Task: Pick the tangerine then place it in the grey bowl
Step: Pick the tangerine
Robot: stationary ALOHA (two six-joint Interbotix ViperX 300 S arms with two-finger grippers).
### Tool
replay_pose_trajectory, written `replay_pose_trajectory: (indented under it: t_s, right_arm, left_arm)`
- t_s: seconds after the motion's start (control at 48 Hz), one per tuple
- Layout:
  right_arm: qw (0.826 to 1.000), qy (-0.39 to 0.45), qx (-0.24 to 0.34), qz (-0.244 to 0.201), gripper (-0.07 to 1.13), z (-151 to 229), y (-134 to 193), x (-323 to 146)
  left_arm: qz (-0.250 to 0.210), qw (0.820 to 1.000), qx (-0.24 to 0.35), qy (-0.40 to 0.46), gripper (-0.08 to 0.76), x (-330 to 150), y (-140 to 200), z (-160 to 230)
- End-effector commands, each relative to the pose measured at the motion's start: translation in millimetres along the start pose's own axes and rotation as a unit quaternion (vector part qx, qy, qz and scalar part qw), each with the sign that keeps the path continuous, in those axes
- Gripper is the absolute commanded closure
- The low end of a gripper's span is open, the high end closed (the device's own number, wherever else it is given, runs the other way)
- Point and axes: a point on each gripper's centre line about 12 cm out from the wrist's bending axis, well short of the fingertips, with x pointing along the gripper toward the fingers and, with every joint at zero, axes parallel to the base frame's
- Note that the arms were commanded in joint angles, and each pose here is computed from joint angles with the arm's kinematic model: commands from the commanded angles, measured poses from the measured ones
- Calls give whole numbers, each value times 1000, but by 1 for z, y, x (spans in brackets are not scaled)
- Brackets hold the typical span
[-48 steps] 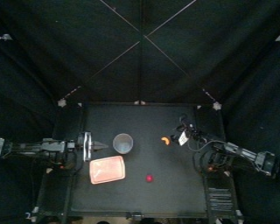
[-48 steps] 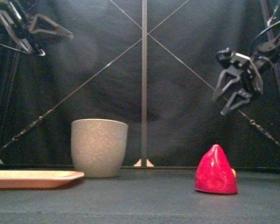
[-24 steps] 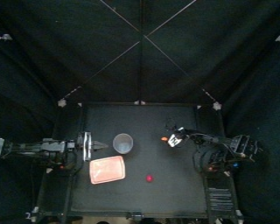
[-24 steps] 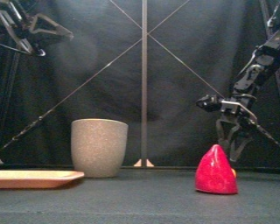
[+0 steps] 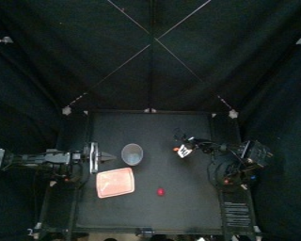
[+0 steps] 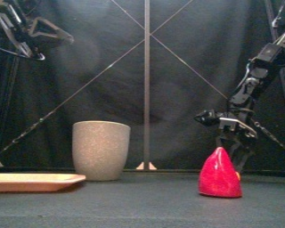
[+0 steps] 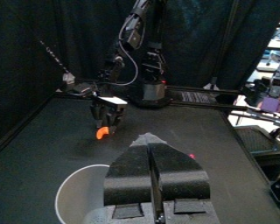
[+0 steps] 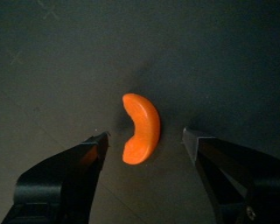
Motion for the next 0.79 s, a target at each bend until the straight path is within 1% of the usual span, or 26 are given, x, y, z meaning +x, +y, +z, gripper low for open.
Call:
replay_pose_trajectory:
  t_s: [0.021,0.146,0.292,0.417,0.604,0.792]
  right_arm:
    - [1000,-13,2,1,81,12,1,1]
    - [1000,-6,2,0,158,13,1,4]
    - [1000,-5,-1,2,283,12,4,2]
    - [1000,3,-3,4,358,9,5,0]
    - [1000,11,-6,8,420,9,10,-4]
    - [1000,-6,-12,20,451,15,19,-15]
  left_arm:
    - [-1,1000,-4,-8,591,1,-1,5]
    - [-2,1000,-6,-8,591,1,-1,4]
    - [-1,1000,-6,-4,591,1,-1,1]
    - [-1,1000,-7,-1,591,0,-1,-2]
    - [-2,1000,-7,-1,591,0,-1,-3]
    - [-1,1000,-9,-1,591,0,0,-3]
